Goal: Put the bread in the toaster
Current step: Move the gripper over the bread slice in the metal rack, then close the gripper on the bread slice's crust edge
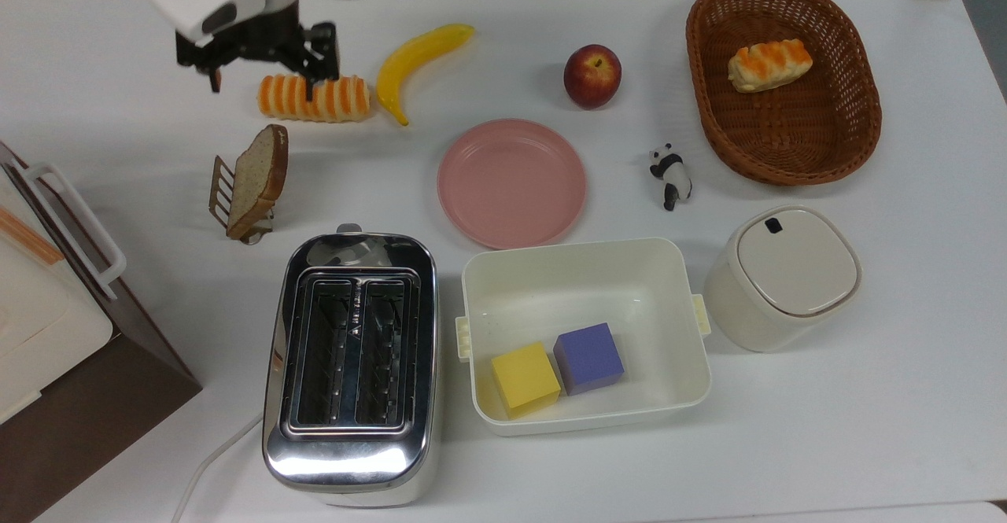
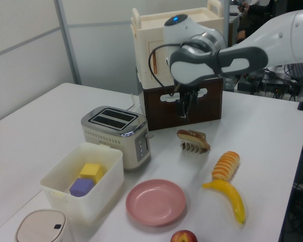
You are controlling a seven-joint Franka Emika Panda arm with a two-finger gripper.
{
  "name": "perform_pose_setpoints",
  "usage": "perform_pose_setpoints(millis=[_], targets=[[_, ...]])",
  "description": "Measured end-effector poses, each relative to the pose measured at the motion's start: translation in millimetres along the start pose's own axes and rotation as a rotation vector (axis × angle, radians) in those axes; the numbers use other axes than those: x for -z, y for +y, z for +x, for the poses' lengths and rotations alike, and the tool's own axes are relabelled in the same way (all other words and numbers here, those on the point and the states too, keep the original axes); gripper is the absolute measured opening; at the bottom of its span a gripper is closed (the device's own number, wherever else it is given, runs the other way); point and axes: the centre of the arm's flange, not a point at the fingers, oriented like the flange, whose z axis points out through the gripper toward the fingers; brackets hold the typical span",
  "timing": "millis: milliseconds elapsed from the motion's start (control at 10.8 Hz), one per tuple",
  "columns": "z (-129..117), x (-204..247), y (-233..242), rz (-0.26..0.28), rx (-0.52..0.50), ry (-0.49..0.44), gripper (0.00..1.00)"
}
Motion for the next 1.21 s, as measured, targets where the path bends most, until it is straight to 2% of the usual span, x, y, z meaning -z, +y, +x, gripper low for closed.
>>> perform_pose_setpoints(millis=[372, 650, 743, 836, 929, 1022, 1115, 1208], targets=[[17.9, -51.4, -9.7, -0.046, 0.040, -0.041, 1.00], [27.4, -85.4, -21.8, -0.068, 0.074, -0.072, 0.96], [28.1, -89.4, -22.9, -0.073, 0.079, -0.076, 0.93], [27.9, -91.4, -23.1, -0.077, 0.082, -0.079, 0.84], [27.4, -93.3, -22.8, -0.088, 0.089, -0.085, 0.67], [27.3, -94.6, -22.7, -0.096, 0.093, -0.088, 0.66], [27.2, -95.1, -22.5, -0.100, 0.096, -0.089, 0.59], [27.3, -95.0, -22.5, -0.101, 0.096, -0.089, 0.42]])
